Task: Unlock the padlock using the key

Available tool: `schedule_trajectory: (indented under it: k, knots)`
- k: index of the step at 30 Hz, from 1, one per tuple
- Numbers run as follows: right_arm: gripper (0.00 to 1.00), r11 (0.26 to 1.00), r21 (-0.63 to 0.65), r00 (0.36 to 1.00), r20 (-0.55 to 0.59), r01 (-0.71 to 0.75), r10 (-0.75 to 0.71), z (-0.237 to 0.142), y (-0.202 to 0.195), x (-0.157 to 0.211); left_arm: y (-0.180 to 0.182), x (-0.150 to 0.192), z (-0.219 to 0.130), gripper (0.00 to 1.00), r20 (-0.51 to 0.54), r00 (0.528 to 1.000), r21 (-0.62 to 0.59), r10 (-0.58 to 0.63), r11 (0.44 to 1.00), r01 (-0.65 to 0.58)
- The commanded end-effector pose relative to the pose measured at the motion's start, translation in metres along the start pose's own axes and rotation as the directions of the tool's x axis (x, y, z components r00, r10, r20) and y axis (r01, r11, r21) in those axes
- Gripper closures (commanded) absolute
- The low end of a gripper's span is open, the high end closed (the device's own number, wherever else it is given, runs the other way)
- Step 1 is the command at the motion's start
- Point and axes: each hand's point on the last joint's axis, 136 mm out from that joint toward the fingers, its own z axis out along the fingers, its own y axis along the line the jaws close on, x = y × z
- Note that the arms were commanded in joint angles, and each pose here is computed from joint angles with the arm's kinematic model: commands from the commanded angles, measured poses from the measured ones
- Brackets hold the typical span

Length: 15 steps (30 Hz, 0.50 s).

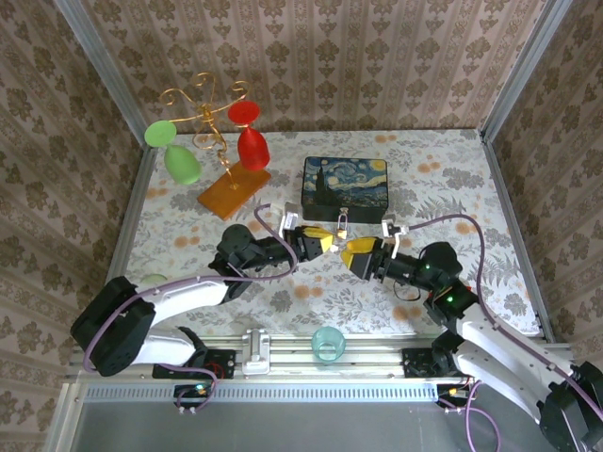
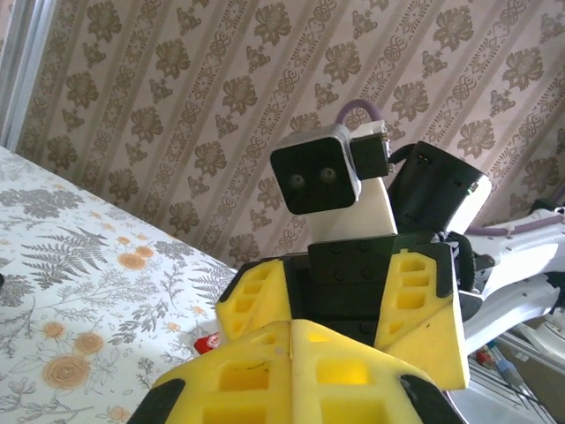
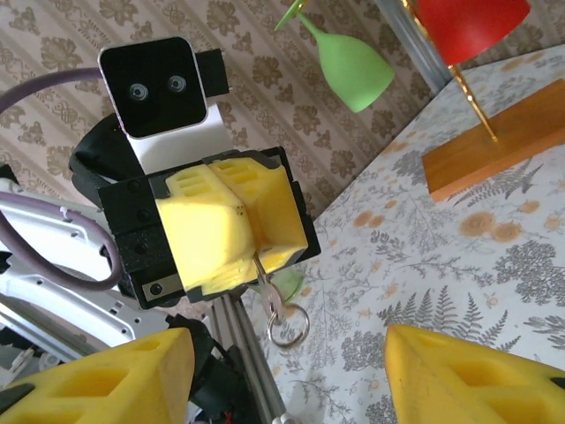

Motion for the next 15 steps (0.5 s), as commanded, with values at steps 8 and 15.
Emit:
schedule_trajectory:
  k: [8,15]
  knots:
    - [0.57,0.985,-0.162,0.997,0.057,0.059,-0.051,0.012,0.03,-0.026,-0.023,-0.019,0.004,1.0,0.048,0.998,0.082,0.038,0.996,-0.042]
    - [0.58,0.978,-0.206,0.996,0.085,0.033,-0.016,0.007,0.037,-0.026,-0.022,-0.023,0.004,1.0,0.075,0.996,0.068,0.048,0.996,-0.053]
